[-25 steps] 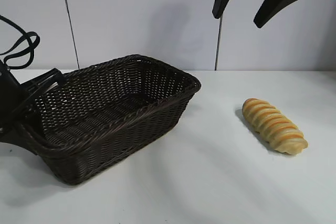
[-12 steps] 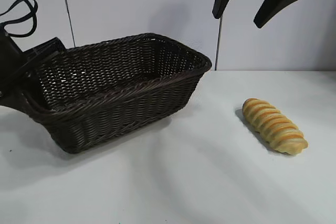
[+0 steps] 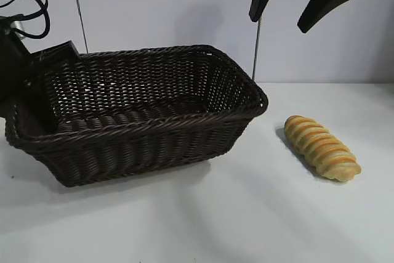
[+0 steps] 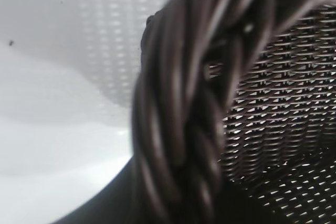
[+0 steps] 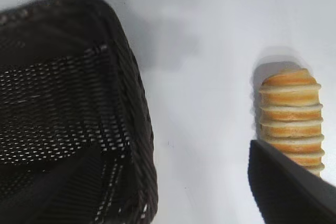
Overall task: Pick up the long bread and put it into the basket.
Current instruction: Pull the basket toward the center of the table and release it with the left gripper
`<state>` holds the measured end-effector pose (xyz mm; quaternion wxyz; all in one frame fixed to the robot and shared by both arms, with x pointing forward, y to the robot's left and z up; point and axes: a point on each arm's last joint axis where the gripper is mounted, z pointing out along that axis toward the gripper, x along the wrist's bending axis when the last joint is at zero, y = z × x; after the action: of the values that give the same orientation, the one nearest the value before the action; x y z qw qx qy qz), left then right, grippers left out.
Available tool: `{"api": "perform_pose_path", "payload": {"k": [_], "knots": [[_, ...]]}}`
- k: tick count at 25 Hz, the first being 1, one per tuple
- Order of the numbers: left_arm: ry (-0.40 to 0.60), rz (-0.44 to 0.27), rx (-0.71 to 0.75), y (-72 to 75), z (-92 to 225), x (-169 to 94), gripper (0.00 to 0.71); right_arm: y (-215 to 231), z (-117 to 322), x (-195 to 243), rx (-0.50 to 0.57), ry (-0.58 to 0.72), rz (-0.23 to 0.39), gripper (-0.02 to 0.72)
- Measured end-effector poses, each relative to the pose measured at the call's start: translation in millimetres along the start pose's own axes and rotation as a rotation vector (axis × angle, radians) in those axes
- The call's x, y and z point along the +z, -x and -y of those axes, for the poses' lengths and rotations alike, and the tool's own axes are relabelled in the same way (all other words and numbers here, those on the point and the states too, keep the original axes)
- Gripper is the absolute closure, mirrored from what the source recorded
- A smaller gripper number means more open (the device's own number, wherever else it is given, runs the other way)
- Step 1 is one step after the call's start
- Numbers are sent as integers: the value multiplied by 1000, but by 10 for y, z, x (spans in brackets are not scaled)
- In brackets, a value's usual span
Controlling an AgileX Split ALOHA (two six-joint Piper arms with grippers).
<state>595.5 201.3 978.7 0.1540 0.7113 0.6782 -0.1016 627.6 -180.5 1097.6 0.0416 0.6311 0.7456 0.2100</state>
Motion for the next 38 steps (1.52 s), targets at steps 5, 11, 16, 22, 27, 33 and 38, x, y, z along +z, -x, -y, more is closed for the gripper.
{"api": "perform_pose_path", "payload": {"k": [5, 11, 16, 22, 27, 33, 38], "knots": [[-26, 4, 77, 5, -151, 76, 611, 0, 0, 0, 0, 0, 0, 146], [-59, -3, 97, -53, -208, 251, 611, 0, 0, 0, 0, 0, 0, 146], [-66, -11, 87, -106, -241, 394, 611, 0, 0, 0, 0, 0, 0, 146], [-77, -15, 67, -174, -277, 590, 611, 0, 0, 0, 0, 0, 0, 146], [-57, -14, 69, -178, -297, 606, 611, 0, 0, 0, 0, 0, 0, 146], [-42, -8, 64, -171, -311, 607, 527, 0, 0, 0, 0, 0, 0, 146], [-39, -3, 60, -166, -313, 607, 185, 0, 0, 0, 0, 0, 0, 146]]}}
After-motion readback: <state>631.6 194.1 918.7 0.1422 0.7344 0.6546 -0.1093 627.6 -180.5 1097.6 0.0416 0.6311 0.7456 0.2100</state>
